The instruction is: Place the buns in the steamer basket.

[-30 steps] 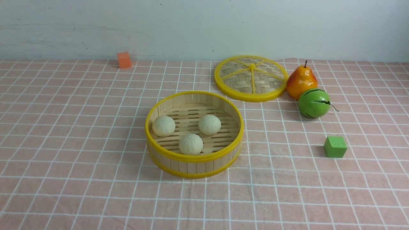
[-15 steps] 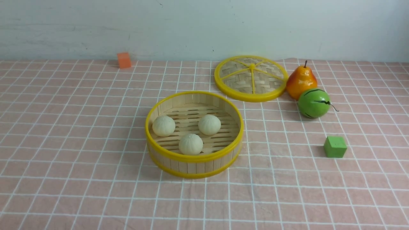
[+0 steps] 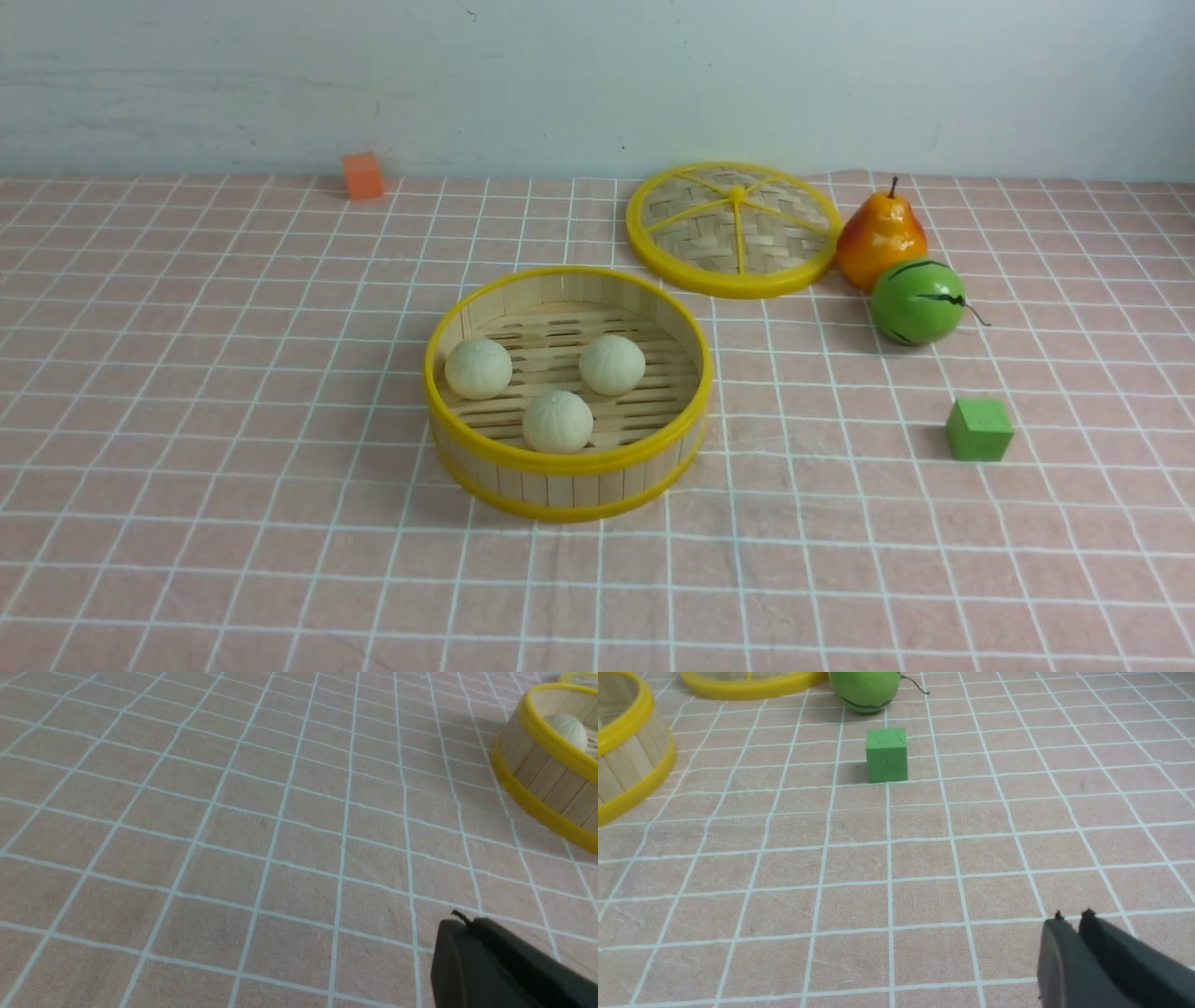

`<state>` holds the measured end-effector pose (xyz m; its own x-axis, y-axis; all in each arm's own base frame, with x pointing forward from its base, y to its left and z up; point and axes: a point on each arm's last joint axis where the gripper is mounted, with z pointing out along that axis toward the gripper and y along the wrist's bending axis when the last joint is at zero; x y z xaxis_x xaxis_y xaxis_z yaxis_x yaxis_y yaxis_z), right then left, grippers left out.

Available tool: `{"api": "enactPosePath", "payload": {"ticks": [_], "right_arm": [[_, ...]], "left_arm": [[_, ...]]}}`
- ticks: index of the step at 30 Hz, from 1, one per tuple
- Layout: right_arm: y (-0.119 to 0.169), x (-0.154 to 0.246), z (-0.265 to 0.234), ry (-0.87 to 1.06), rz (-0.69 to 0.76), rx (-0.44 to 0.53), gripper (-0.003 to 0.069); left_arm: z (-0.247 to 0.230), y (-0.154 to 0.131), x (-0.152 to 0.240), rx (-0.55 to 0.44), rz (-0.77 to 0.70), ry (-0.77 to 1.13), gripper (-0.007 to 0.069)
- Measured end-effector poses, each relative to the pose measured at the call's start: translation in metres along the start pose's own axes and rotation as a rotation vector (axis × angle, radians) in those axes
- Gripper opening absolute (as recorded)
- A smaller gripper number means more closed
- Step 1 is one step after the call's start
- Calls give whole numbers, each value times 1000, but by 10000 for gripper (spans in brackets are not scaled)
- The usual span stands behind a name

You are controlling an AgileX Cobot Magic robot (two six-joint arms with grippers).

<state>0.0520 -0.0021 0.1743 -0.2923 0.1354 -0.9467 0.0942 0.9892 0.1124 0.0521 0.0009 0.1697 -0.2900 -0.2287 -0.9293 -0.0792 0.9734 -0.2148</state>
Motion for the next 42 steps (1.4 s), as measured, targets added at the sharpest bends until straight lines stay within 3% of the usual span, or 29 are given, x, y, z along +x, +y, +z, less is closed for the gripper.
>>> {"api": "enactPosePath", "payload": {"ticks": [42], "right_arm": [[0, 0, 0, 0, 0, 0, 107]], "left_arm": [[0, 0, 0, -2, 17, 0, -13]]}}
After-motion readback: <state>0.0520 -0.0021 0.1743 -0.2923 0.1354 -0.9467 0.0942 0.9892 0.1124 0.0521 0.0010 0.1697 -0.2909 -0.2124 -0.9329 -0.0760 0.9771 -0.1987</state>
